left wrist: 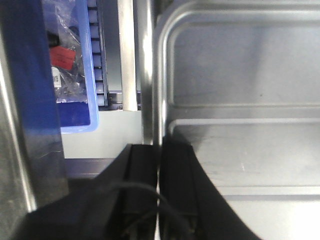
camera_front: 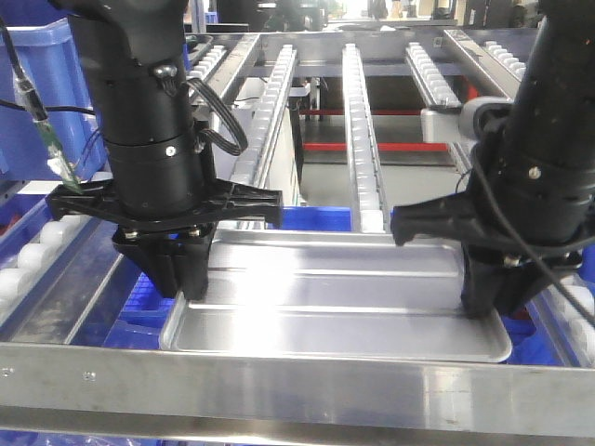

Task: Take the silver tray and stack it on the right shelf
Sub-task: 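Lift the silver tray up off the rack with both grippers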

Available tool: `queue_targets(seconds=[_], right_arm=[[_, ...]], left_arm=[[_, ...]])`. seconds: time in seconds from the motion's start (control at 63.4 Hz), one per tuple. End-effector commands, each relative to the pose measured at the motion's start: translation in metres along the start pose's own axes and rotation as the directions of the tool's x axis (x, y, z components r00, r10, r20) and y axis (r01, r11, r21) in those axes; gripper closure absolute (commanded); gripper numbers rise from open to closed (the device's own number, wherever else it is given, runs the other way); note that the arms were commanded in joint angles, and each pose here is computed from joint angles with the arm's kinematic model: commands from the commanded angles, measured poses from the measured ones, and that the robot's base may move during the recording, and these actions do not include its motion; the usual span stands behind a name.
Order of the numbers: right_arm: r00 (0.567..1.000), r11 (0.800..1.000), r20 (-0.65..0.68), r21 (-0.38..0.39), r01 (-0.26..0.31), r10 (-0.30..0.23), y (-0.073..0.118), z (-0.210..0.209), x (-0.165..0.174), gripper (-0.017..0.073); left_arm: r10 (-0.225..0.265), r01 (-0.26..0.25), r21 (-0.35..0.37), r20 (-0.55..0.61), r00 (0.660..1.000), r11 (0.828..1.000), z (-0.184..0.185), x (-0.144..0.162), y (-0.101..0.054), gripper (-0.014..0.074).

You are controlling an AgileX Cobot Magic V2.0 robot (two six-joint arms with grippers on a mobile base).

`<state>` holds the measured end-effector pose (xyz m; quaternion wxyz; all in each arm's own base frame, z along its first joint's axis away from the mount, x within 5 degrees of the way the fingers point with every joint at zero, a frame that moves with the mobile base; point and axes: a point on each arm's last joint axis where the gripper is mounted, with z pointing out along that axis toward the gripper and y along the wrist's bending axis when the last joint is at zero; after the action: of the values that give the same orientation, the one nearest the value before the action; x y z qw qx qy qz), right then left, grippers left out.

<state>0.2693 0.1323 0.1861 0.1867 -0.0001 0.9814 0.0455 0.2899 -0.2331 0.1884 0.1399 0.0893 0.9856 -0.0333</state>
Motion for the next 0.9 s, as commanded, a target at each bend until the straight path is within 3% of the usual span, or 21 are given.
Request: queue_targets(seconds=[0.0,0.268,0.52,0.883], right_arm=[[0.992,0.999,0.125,-0.048,0.016,-0.01,0.003,-0.031,-0.017,0.0508],[0.979,0.999,0.206,-0.047,0.002,0.007,0.0,-0.092,-0.032,0.0503],[0.971,0.999,0.239,-0.051,-0.002,0.014,-0.009,-0.14,-0.02,0.0503],[0.961,0.997,0.278,-0.071,0.006,0.014,-0.012,-0.161,-0.013,0.0503]], left_arm=[[0.024,-0.025,0.012,0.084,0.996,1.0,-0.032,-0.01,0.0,0.0687],[0.062,-0.06,-0.017,0.215,0.975,0.998,-0.105,-0.022,0.0,0.0687],[0.002,-0.027,0.073,0.321,0.947,0.997,-0.169,-0.017,0.008,0.0687],[-0.008,-0.016,0.071,0.323,0.946,0.997,-0.185,-0.009,0.016,0.0687]])
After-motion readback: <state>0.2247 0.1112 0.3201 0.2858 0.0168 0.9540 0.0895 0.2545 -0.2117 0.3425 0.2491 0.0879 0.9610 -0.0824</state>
